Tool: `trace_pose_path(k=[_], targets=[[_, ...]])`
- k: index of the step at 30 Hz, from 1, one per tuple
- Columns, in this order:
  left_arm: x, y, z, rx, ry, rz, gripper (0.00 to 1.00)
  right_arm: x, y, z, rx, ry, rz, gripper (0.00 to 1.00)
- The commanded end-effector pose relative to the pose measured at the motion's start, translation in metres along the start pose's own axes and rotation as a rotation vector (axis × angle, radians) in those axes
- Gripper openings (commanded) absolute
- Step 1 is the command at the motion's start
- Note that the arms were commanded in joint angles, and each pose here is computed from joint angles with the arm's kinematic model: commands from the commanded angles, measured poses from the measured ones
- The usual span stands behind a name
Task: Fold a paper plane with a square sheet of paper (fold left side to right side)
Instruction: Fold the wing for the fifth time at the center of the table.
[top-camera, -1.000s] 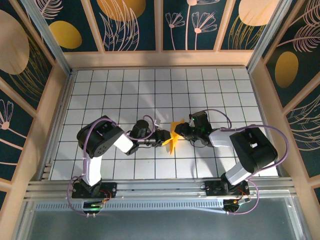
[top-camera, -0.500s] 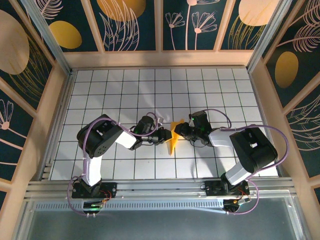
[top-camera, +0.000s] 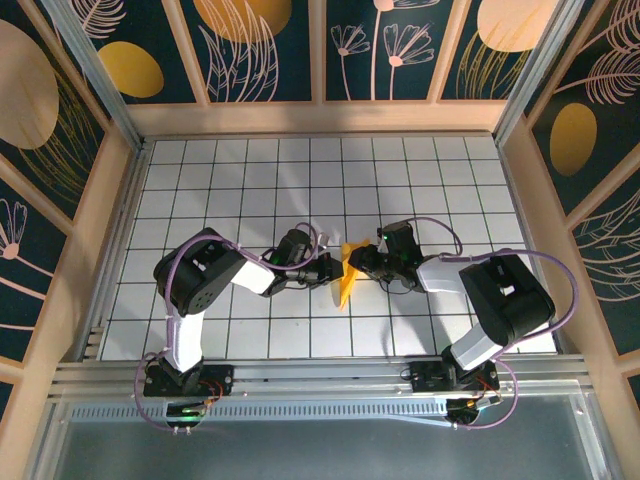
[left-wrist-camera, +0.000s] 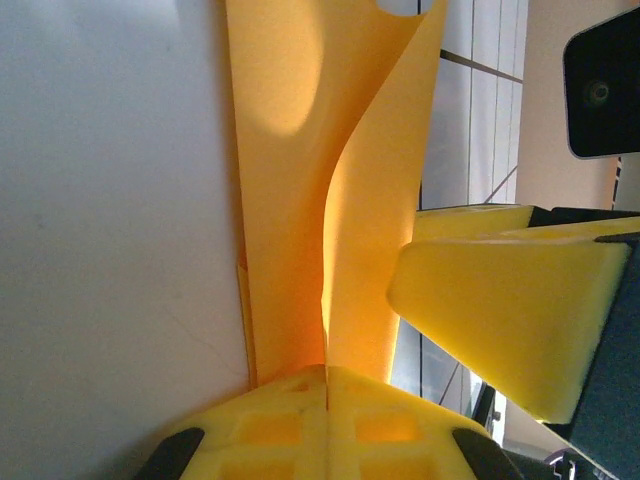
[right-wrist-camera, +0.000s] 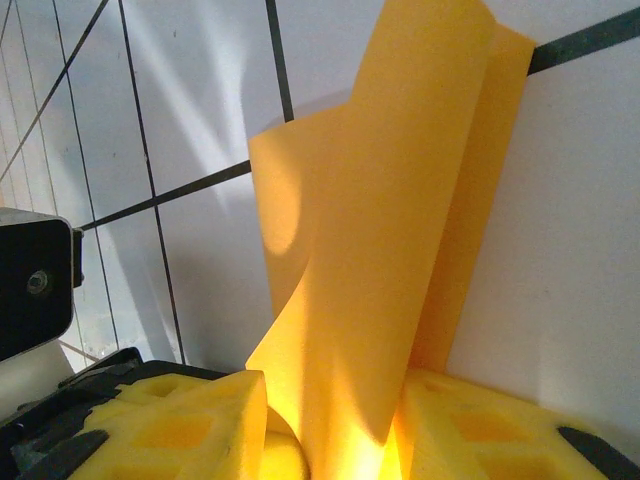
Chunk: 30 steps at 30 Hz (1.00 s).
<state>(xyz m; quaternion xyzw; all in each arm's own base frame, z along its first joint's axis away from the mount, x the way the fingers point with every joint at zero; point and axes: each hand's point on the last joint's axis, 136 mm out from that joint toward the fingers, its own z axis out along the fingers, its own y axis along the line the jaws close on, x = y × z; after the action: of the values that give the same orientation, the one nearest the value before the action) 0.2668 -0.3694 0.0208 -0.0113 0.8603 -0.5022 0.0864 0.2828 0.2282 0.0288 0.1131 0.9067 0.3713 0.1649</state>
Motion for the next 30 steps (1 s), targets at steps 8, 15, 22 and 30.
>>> trace_pose_path(k=[8,15,22,30], targets=[[-0.001,0.041,0.0,-0.167,-0.021,0.012,0.03,-0.003,0.003,-0.004,0.021,-0.022,-0.044,0.39],[-0.003,0.051,0.001,-0.209,-0.034,0.017,0.01,-0.007,0.007,-0.013,0.024,-0.047,-0.046,0.38],[-0.003,0.057,0.002,-0.229,-0.036,0.014,0.0,-0.009,0.004,-0.019,0.054,-0.059,-0.05,0.38],[-0.004,0.058,0.005,-0.234,-0.031,0.02,0.0,-0.015,-0.005,-0.032,0.098,-0.079,-0.065,0.37]])
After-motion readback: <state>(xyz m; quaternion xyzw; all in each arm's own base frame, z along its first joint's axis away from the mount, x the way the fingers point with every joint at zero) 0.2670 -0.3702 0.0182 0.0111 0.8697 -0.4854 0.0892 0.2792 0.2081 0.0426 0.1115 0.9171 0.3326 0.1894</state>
